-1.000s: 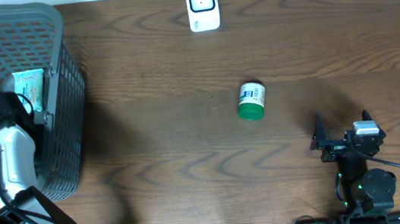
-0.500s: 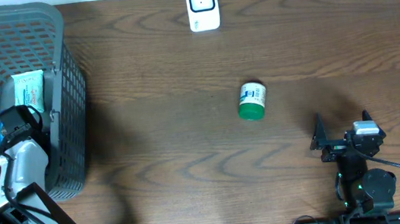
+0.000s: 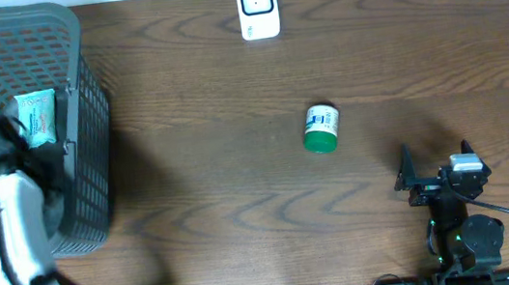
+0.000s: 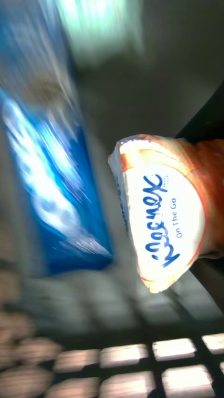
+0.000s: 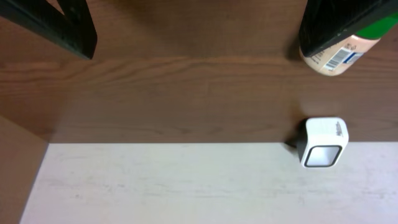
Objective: Scan the item barcode
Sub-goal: 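Reach the left gripper into the basket and grasp the orange tissue pack, then carry the tissue pack with the left gripper and drop it beside the jar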
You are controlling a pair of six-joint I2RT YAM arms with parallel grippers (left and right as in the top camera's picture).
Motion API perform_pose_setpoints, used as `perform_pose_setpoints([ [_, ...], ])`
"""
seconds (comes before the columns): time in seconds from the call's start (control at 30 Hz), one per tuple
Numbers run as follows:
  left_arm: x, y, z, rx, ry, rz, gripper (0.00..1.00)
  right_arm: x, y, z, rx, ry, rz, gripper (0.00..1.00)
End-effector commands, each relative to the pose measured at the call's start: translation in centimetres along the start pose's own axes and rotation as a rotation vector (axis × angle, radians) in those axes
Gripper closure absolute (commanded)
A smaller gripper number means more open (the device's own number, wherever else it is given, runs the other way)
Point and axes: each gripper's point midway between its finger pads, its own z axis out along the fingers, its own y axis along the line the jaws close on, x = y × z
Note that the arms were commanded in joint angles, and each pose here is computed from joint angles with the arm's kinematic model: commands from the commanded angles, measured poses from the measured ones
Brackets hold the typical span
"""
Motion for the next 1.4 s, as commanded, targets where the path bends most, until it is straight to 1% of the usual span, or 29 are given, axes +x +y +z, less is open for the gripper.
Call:
perform_pose_setpoints([
  [0.0, -8.4, -4.3, -13.8, 0.318, -0.252, 0.022, 0.54, 0.0, 0.2, 0.0, -0.009, -0.002, -0.012, 0.01],
  [0.03, -9.3, -4.8, -16.3, 0.381, -0.281, 0.030, 0.54, 0.0, 0.2, 0.0, -0.009, -0.002, -0.012, 0.01],
  [0.1, -10.2, -6.4, -23.3, 0.592, -0.331, 0.069, 0.54, 0.0, 0.2, 0.0, -0.009, -0.002, -0.012, 0.01],
  [0.17, -9.2, -7.8, -29.7, 0.803, -0.338, 0.114, 0.53, 0.0, 0.2, 0.0, -0.009, -0.002, -0.012, 0.01],
  [0.23, -7.4, -8.8, -33.0, 0.920, -0.321, 0.168, 0.53, 0.0, 0.2, 0.0, -0.009, -0.002, -0.012, 0.01],
  [0.27, -5.7, -9.5, -34.2, 0.971, -0.298, 0.211, 0.53, 0.0, 0.2, 0.0, -0.009, -0.002, -0.012, 0.01],
  [0.33, -2.1, -11.0, -34.9, 1.017, -0.231, 0.315, 0.53, 0.0, 0.2, 0.0, -0.009, -0.002, -0.012, 0.01],
  [0.37, 2.1, -12.5, -34.6, 1.036, -0.148, 0.436, 0.53, 0.0, 0.2, 0.0, -0.009, -0.002, -0.012, 0.01],
  [0.43, 7.5, -14.2, -33.6, 1.032, -0.046, 0.588, 0.52, 0.0, 0.2, 0.0, -0.009, -0.002, -0.012, 0.01],
  [0.5, 12.8, -15.5, -31.8, 0.983, 0.036, 0.734, 0.51, 0.0, 0.2, 0.0, -0.009, -0.002, -0.012, 0.01],
  [0.57, 17.6, -16.2, -28.9, 0.867, 0.118, 0.844, 0.50, 0.0, 0.2, 0.0, -0.009, -0.002, -0.012, 0.01],
  [0.67, 23.4, -15.9, -24.1, 0.676, 0.253, 0.914, 0.49, 0.0, 0.2, 0.0, -0.009, -0.002, -0.012, 0.01],
  [0.77, 28.2, -15.2, -19.8, 0.492, 0.356, 0.925, 0.49, 0.0, 0.2, 0.0, -0.009, -0.002, -0.012, 0.01],
  [0.83, 31.2, -14.8, -17.3, 0.386, 0.404, 0.889, 0.49, 0.0, 0.2, 0.0, -0.009, -0.002, -0.012, 0.01],
  [0.97, 36.3, -13.6, -13.0, 0.181, 0.460, 0.685, 0.49, 0.0, 0.2, 0.0, -0.009, -0.002, -0.012, 0.01],
  [1.03, 38.6, -13.6, -11.9, 0.144, 0.485, 0.612, 0.49, 0.0, 0.2, 0.0, -0.009, -0.002, -0.012, 0.01],
  [1.13, 41.4, -13.9, -10.8, 0.127, 0.532, 0.526, 0.49, 0.0, 0.2, 0.0, -0.009, -0.002, -0.012, 0.01],
  [1.27, 43.1, -14.0, -9.7, 0.105, 0.535, 0.457, 0.49, 0.0, 0.2, 0.0, -0.009, -0.002, -0.012, 0.01],
  [1.33, 42.7, -14.2, -9.4, 0.105, 0.502, 0.443, 0.38, 0.0, 0.2, 0.0, -0.009, -0.002, -0.012, 0.01],
  [1.37, 42.2, -14.5, -9.5, 0.115, 0.487, 0.437, 0.27, 0.0, 0.2, 0.0, -0.009, -0.002, -0.012, 0.01],
])
